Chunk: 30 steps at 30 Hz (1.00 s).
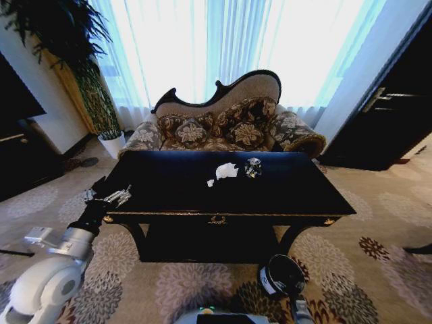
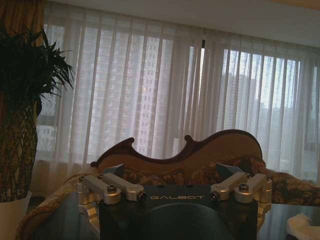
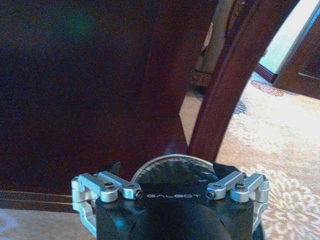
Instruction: Move to the front of the table and place the trash on the table into the trash bin.
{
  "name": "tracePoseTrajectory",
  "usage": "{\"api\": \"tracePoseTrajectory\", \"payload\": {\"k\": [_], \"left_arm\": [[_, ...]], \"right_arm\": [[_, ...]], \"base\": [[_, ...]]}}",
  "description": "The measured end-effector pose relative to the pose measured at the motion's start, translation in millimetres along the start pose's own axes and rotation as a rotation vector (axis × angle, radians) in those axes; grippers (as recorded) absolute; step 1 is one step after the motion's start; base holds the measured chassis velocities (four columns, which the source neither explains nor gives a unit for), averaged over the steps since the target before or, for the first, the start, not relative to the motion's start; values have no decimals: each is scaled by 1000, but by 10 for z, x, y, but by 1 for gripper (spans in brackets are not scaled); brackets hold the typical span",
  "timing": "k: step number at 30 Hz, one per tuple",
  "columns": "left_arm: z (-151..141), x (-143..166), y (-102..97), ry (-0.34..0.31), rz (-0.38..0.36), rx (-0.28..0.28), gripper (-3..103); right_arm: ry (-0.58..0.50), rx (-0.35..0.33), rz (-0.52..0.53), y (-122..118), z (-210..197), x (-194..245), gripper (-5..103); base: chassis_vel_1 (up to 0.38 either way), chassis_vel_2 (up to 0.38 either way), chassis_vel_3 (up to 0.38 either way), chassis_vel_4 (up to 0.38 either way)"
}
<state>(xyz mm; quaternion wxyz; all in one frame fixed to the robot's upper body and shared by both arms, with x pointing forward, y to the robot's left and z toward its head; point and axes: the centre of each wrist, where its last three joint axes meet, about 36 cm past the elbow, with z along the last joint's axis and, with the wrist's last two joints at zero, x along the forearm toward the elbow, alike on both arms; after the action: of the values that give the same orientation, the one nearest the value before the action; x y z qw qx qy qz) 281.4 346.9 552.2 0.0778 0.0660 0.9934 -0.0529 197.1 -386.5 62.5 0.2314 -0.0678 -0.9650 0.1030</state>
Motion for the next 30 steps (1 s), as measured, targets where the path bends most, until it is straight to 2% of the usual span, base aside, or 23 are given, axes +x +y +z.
{"api": "tracePoseTrajectory", "payload": {"k": [7,11,14,22,27,30], "left_arm": [[-1,0,1,0,-1,-1,100],[-1,0,1,1,-1,-1,100],[-2,0,1,1,-1,-1,100],[-2,0,1,1,-2,-2,100],[-1,0,2,1,-2,-2,100],[-1,0,2,1,-2,-2,100]], "right_arm": [[-54,-67,-12,173,-69,282,100],[-94,-167,7,292,-202,529,100],[-129,-206,17,324,-322,731,100],[-232,-305,63,339,-725,1357,100],[-294,-352,98,281,-977,1556,100],[-367,-377,130,202,-1297,1646,100]], "base": [[0,0,0,0],[0,0,0,0],[0,0,0,0],[0,0,0,0],[0,0,0,0],[0,0,0,0]]}}
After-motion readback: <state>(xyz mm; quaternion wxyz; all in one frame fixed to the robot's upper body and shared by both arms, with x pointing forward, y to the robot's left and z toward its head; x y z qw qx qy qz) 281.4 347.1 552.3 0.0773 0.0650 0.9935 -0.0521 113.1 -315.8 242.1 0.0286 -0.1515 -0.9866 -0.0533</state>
